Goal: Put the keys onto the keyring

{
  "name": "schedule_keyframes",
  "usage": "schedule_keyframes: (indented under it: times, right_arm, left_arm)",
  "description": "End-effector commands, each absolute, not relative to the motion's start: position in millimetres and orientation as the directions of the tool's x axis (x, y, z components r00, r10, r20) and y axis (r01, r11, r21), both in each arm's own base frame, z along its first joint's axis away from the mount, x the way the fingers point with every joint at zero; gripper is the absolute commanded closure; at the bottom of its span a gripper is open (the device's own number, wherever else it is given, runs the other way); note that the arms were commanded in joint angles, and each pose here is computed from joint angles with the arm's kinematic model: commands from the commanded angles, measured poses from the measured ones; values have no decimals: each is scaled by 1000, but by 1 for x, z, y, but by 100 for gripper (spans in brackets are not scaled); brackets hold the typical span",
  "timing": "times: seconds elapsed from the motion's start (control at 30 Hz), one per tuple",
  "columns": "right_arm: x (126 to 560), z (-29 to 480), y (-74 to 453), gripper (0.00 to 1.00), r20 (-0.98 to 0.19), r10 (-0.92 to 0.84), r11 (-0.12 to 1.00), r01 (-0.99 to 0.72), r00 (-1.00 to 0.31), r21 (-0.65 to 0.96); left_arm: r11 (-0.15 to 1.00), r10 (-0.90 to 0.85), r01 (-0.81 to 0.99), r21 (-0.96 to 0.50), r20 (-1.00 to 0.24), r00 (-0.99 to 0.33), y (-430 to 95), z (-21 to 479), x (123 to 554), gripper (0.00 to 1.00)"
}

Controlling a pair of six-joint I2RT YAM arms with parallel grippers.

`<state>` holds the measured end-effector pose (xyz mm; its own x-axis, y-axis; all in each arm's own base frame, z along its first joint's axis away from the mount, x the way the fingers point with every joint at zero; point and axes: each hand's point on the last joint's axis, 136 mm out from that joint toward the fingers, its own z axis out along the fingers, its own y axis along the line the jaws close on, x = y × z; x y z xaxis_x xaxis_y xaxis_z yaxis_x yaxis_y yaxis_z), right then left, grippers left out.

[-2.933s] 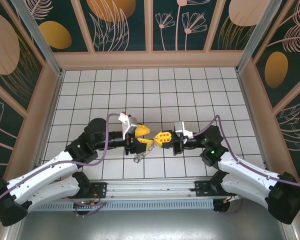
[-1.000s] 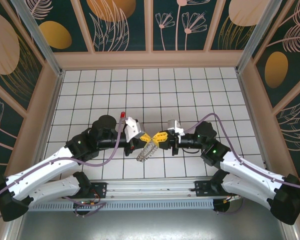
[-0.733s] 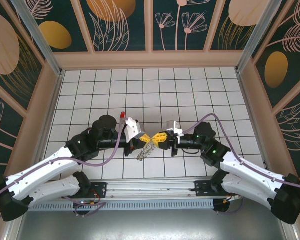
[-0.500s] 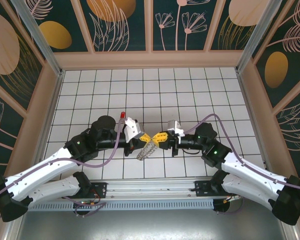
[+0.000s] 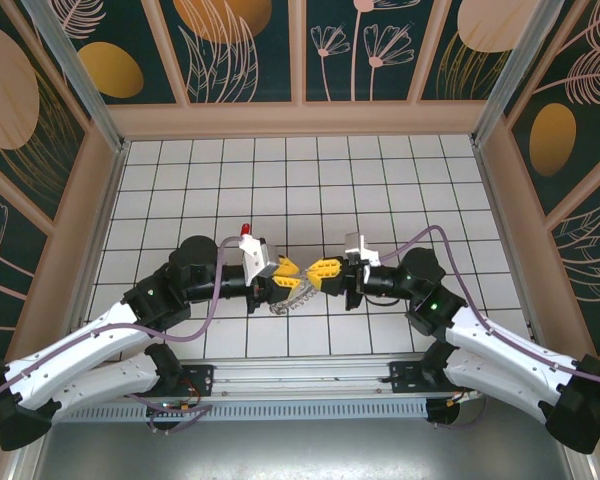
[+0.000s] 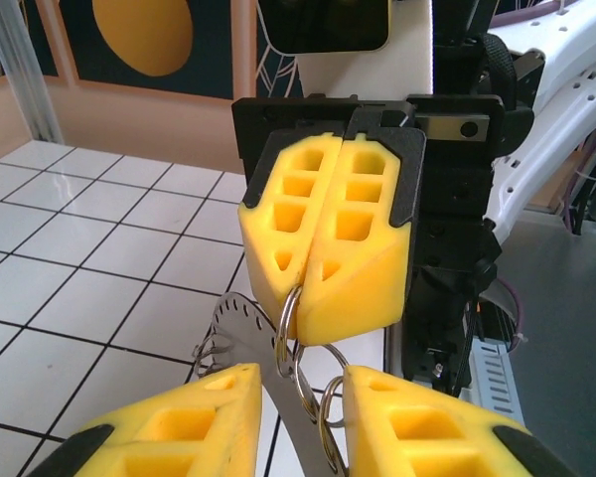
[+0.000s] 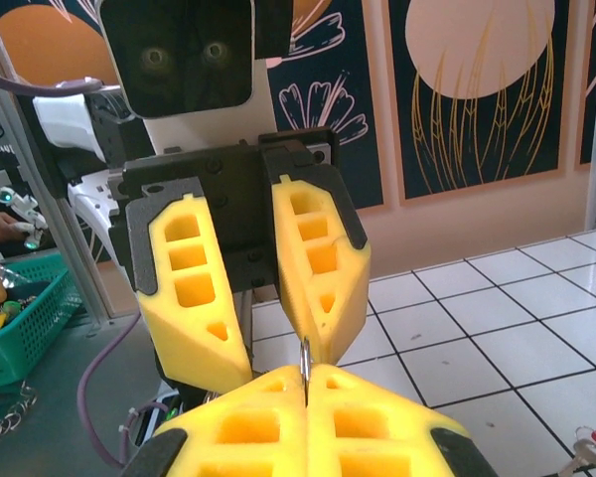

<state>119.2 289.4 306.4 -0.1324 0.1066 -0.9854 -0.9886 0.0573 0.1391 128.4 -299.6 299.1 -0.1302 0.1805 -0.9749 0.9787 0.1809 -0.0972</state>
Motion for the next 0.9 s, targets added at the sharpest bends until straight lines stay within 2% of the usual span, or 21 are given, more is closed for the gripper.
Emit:
schedule_keyframes:
  times: [0.0,0.1,0.33,0.53,0.6,0.7,0.73,0.8,0.87]
  right_arm:
    - [113,324,288,100,-980,166,20,-994,-107,112]
    - [114,320,290,100,-982,152,15,-993,-114,117]
    - [112,315,292,100,-984,133,-4,-993,-117,118]
    - [106,313,292,100,-985,128,-27,-994,-113,110]
    - [108,312,292,100,-986,126,-20,-994,-112,110]
    - [111,311,292,100,-987,119,3,-994,-108,110]
    - [114,309,292,98,-988,110,20,-993,-110,113]
    - [122,305,291,83,-989,89,78,-989,-117,124]
    - [129,300,288,74,-992,62,137,-983,-114,121]
  left_arm:
    - [142,141,985,-98,-983,-119,-300,309,121,73]
    - [144,139,985,-97,-983,-117,-301,309,122,74]
    - [121,139,987,-105,-983,-122,-306,307,121,88]
    - [112,153,987,-118,-979,-134,-309,303,122,93]
    - [107,153,988,-116,-980,-131,-309,305,121,100]
    - [115,158,988,-104,-980,-121,-308,308,122,100]
    - [127,159,987,-99,-980,-119,-306,310,123,100]
    - [158,173,984,-87,-978,-114,-304,311,127,100]
    - [181,193,981,-76,-975,-111,-301,310,130,100]
